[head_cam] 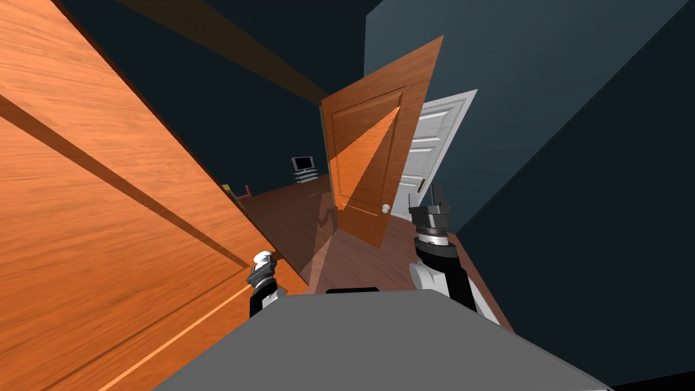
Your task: Pull the door open
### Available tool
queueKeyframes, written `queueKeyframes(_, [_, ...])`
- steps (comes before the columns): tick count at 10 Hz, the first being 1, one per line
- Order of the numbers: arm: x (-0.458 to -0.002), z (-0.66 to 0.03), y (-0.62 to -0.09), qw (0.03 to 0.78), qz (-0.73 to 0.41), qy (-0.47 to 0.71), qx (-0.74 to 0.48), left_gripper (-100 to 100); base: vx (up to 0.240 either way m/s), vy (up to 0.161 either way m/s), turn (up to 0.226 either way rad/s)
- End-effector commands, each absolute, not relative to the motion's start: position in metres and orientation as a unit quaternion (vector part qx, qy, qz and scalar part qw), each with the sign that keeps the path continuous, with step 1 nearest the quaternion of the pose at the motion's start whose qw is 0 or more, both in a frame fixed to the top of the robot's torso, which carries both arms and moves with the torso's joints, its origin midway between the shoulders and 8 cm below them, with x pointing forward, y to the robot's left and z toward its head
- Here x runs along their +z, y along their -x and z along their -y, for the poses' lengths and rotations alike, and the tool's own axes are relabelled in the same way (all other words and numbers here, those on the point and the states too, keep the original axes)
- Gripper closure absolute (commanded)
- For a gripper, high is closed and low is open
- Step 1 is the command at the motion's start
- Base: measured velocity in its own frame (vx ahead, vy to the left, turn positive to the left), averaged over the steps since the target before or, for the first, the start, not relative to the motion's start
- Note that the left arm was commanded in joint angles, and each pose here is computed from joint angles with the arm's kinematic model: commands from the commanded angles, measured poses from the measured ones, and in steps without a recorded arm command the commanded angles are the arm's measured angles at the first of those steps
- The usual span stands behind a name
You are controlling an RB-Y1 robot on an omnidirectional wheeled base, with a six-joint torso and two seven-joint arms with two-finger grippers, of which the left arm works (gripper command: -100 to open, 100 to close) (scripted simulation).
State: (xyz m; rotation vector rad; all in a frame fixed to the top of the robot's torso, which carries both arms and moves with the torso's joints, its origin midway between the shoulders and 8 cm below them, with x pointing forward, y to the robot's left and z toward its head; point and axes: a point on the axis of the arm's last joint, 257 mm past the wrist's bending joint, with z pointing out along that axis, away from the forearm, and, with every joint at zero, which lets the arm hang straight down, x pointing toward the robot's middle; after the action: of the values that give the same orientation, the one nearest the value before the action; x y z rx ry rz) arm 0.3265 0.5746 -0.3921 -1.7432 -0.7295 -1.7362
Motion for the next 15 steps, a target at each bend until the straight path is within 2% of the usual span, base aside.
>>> queueKeyframes(1, [-0.393, -0.573, -0.327, 0.283, 0.272, 0.652, -0.649, 100, 0.0, 0.0, 0.0])
queueKeyframes(4, [-0.392, -0.569, -0.332, 0.274, 0.264, 0.655, -0.653, 100, -0.04, -0.017, -0.015])
queueKeyframes(9, [-0.391, -0.552, -0.347, 0.248, 0.241, 0.663, -0.664, 100, -0.177, -0.042, -0.049])
queueKeyframes(15, [-0.389, -0.532, -0.361, 0.216, 0.212, 0.673, -0.675, 100, -0.202, -0.001, -0.077])
